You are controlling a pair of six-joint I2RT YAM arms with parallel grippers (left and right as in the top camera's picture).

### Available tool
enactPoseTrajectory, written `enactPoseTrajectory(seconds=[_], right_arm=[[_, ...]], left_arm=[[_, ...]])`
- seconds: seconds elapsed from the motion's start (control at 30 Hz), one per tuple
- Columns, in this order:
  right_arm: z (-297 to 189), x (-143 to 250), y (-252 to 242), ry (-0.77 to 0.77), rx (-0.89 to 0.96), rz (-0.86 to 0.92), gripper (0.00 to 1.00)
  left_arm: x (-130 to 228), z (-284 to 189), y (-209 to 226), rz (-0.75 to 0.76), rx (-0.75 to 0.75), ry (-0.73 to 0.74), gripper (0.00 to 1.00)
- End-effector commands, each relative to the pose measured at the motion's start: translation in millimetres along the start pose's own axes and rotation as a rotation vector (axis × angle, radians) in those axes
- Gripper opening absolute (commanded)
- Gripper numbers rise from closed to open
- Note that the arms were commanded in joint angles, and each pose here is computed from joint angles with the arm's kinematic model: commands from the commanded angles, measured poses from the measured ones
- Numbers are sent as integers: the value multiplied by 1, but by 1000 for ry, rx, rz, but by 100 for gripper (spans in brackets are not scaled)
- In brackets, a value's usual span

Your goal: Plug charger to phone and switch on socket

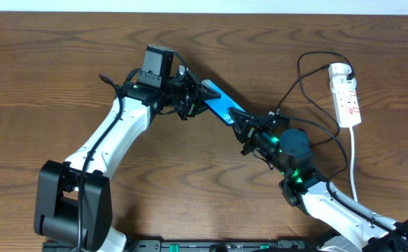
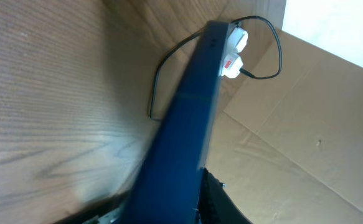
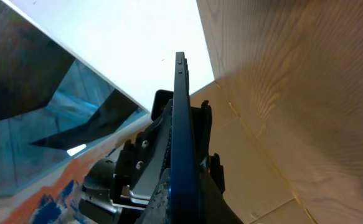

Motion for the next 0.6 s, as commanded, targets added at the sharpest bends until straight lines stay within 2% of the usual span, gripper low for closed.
enactPoseTrajectory(seconds=[0.0,0.13,0.17,0.27,0.43,0.47,0.57], right_arm=[[2,11,6,50,-15,-9,2],[2,11,6,50,-12,-8,6],[2,11,5,52,-8,-7,14],[2,11,4,50,-5,-47,26],[1,4,-9,15,65,-127,38],[1,1,-12,-3,80,-168,40],[-2,-17,-25,-111,168,-457,46]], left_arm=[[6,-3,-5,14,14,-2,8],[5,-3,-5,-46,13,-9,8],[5,-3,-5,-61,13,-13,8],[3,-3,-4,-61,10,-31,8],[-10,-9,-3,-72,10,-101,7],[-13,-11,-3,-70,9,-122,7],[-29,-20,-1,33,1,-199,7]])
Point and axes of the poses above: each gripper's point midway between its finger pads, its own z axis out along the fingers, its own y axis along the line the jaws close on, x = y × z, the point moved 6 cm from there along -z, back along the fingers, and after that the axes turned 4 degrees about -z, right-handed, at the moved point
